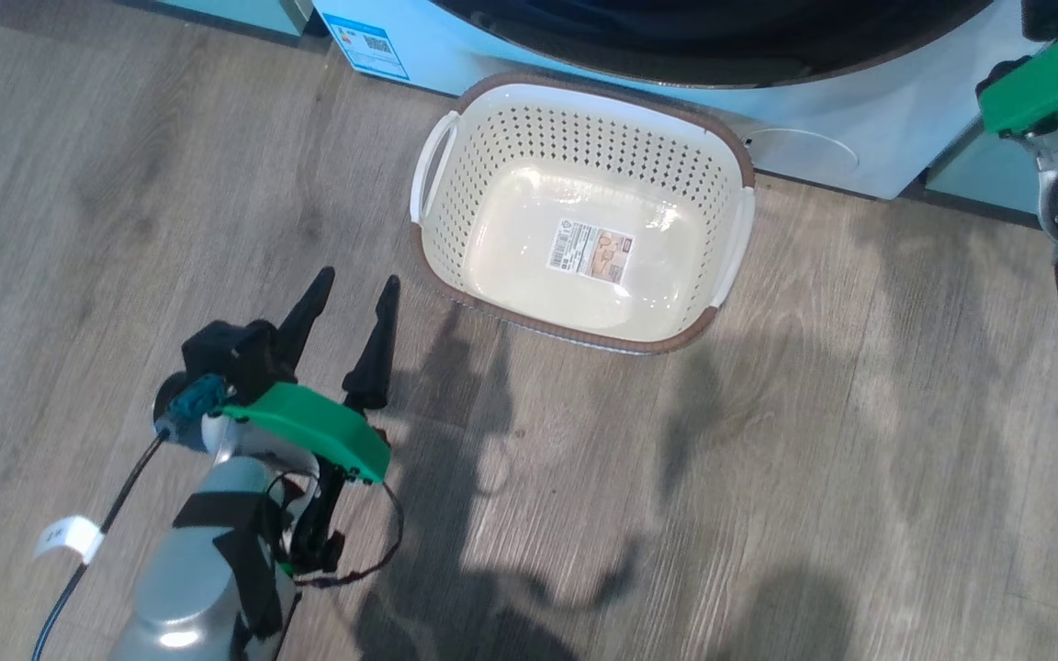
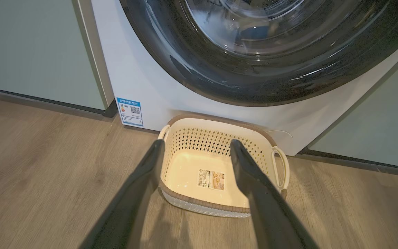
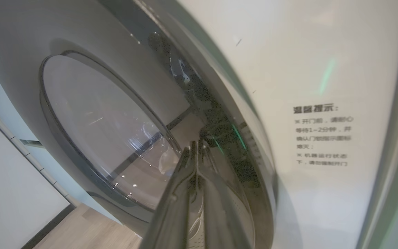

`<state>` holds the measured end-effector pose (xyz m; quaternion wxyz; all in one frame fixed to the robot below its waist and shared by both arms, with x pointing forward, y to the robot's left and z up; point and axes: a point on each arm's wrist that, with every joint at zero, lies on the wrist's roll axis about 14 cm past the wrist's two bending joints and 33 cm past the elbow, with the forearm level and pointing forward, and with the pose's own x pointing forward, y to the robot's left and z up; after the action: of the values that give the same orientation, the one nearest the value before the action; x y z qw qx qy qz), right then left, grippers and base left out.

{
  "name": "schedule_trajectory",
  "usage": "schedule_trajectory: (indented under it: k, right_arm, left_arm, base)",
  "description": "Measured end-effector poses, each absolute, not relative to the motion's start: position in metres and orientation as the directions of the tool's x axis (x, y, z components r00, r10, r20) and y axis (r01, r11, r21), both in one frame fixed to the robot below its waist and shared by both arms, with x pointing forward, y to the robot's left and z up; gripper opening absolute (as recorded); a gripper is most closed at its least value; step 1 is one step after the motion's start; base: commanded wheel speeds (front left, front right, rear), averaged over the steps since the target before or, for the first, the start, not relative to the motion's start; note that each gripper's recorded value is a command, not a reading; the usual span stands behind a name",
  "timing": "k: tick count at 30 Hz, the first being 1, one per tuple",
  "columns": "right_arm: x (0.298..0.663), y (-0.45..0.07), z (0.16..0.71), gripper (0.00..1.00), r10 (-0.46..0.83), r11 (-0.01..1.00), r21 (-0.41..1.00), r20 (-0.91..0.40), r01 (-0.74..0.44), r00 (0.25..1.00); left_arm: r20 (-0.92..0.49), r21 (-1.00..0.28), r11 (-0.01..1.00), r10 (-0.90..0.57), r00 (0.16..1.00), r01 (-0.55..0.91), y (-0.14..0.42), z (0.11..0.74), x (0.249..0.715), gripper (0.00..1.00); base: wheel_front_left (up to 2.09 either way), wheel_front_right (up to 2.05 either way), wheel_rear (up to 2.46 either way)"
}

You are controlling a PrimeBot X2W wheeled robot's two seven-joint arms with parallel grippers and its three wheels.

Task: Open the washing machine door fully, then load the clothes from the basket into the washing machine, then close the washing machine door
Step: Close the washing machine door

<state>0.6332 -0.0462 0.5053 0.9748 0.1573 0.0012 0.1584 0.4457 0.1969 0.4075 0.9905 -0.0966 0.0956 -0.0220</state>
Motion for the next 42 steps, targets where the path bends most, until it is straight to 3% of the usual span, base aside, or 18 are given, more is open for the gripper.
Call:
schedule_trajectory:
  k: [19, 29, 30, 31, 33, 35, 36, 42]
  right_arm:
    - [0.629, -0.033, 0.519, 0.00, 0.361, 0.886, 0.283, 0.077, -0.367, 0.930]
    - [0.574, 0.000, 0.531, 0.00, 0.479, 0.838, 0.256, 0.083, -0.483, 0.874]
    - [0.566, 0.002, 0.531, 0.03, 0.489, 0.832, 0.255, 0.082, -0.493, 0.868]
    - [0.558, 0.005, 0.532, 0.27, 0.500, 0.826, 0.253, 0.084, -0.504, 0.862]
    - [0.542, 0.008, 0.536, 0.53, 0.516, 0.817, 0.250, 0.089, -0.520, 0.852]
    - [0.528, 0.009, 0.540, 0.91, 0.524, 0.811, 0.248, 0.095, -0.530, 0.847]
    - [0.522, 0.008, 0.542, 1.00, 0.525, 0.810, 0.248, 0.097, -0.532, 0.845]
    - [0.482, -0.002, 0.542, 1.00, 0.518, 0.817, 0.242, 0.091, -0.524, 0.850]
  left_arm:
    - [-0.159, -0.198, 0.979, -0.074, 0.984, 0.041, 0.191, 0.415, 0.453, 1.00]
    - [-0.083, -0.172, 0.984, -0.071, 0.994, 0.056, 0.198, 0.451, 0.445, 1.00]
    - [-0.074, -0.167, 0.984, -0.070, 0.995, 0.057, 0.199, 0.455, 0.444, 1.00]
    - [-0.065, -0.161, 0.985, -0.070, 0.995, 0.059, 0.201, 0.460, 0.442, 1.00]
    - [-0.046, -0.146, 0.987, -0.068, 0.997, 0.061, 0.205, 0.469, 0.437, 1.00]
    - [-0.035, -0.133, 0.989, -0.066, 0.997, 0.061, 0.209, 0.476, 0.432, 1.00]
    - [-0.029, -0.127, 0.990, -0.066, 0.997, 0.062, 0.211, 0.479, 0.430, 1.00]
    - [0.018, -0.115, 0.992, -0.051, 0.999, 0.053, 0.221, 0.500, 0.420, 1.00]
  base:
    - [0.00, 0.00, 0.00]
    - [0.00, 0.00, 0.00]
    - [0.00, 0.00, 0.00]
    - [0.00, 0.00, 0.00]
    - [0.00, 0.00, 0.00]
    - [0.00, 0.00, 0.00]
    - [0.00, 0.00, 0.00]
    - [0.00, 0.00, 0.00]
